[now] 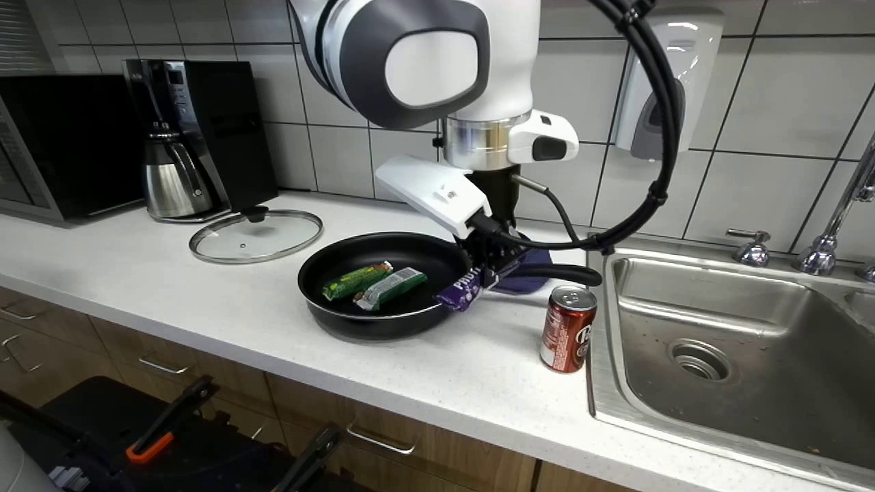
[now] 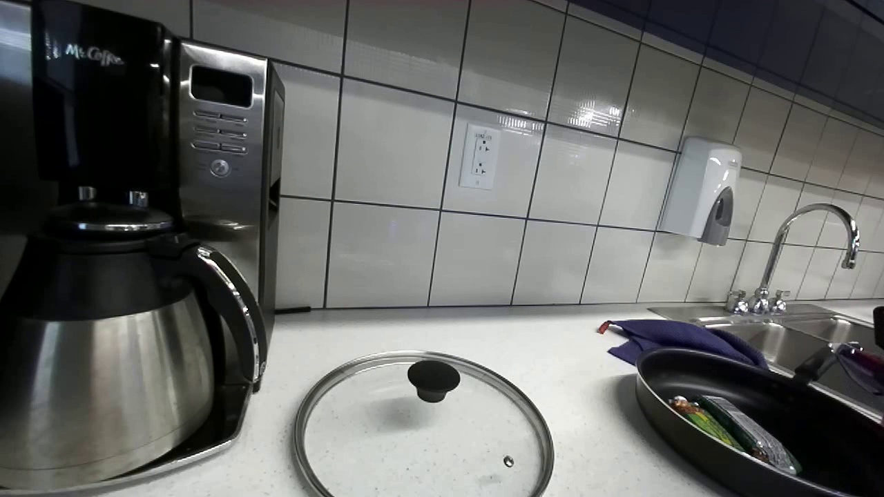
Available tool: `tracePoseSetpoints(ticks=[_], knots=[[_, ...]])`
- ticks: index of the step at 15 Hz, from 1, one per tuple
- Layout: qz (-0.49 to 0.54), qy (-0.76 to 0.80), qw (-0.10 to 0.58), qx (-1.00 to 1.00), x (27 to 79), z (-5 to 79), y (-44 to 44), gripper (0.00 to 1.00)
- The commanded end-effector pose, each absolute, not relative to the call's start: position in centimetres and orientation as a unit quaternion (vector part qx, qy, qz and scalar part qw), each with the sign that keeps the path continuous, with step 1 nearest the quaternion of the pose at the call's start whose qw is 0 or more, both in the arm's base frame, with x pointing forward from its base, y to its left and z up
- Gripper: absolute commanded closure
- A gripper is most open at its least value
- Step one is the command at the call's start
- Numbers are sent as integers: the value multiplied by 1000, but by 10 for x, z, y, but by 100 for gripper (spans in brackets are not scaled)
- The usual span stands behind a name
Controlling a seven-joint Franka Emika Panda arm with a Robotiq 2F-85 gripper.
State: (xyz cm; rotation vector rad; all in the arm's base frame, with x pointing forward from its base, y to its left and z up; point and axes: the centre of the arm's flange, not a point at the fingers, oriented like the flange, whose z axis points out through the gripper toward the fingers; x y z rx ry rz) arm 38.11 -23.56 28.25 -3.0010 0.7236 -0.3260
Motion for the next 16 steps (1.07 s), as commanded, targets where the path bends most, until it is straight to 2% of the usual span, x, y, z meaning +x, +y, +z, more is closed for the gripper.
tracePoseSetpoints(ticks=[1,9,16], knots=[[-121,205,48,-970,375,313,-218,97],[-138,156,94,-974,406,309,-173,97],[-103,139,100,-980,403,279,-152,97]])
